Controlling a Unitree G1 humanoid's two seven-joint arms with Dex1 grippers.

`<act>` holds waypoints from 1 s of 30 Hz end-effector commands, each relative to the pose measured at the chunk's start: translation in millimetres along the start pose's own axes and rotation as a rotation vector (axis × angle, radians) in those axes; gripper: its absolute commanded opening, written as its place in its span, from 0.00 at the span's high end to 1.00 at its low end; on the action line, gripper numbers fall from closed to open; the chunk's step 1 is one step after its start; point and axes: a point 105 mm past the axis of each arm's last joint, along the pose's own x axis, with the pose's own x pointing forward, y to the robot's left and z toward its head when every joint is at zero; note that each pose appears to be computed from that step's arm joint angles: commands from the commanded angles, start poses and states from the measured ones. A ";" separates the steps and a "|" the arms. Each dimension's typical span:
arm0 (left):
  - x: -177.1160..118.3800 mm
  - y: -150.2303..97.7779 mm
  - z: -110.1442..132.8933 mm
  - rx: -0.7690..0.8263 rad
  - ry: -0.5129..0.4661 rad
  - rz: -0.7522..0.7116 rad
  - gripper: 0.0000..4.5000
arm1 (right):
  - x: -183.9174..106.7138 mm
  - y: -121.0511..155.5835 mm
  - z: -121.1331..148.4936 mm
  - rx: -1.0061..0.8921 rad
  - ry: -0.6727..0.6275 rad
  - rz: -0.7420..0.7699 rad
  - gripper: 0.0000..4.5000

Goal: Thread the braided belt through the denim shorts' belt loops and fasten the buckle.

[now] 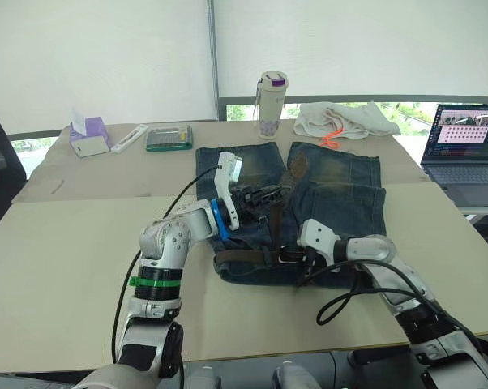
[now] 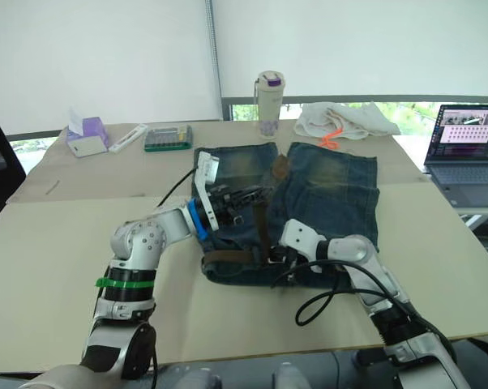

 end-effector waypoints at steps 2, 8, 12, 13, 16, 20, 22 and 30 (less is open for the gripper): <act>1.3 -16.0 12.2 0.111 -0.058 -0.049 0.99 | -11.2 5.8 -18.1 0.170 0.025 -0.016 1.00; 5.3 -15.8 -6.9 0.147 -0.023 -0.041 0.99 | -43.6 0.1 2.8 0.262 -0.097 -0.097 1.00; 9.5 -16.4 -13.6 0.174 -0.021 -0.042 0.99 | -59.0 -2.2 13.0 0.347 -0.187 -0.162 1.00; 10.6 -16.6 -13.8 0.176 -0.025 -0.042 0.99 | -61.3 -3.2 13.8 0.356 -0.196 -0.180 1.00; 16.5 -19.2 -17.4 0.203 -0.022 -0.049 0.99 | -68.7 -6.6 17.8 0.404 -0.247 -0.230 1.00; 25.1 -20.6 -22.6 0.293 -0.010 -0.043 0.99 | -79.9 -17.6 28.5 0.475 -0.344 -0.322 1.00; 28.8 -19.6 -23.0 0.380 -0.016 -0.024 0.99 | -89.0 -26.5 36.4 0.528 -0.414 -0.376 1.00; 34.8 -4.6 -19.5 0.825 -0.078 0.143 1.00 | -119.8 -40.5 76.6 0.737 -0.703 -0.445 0.33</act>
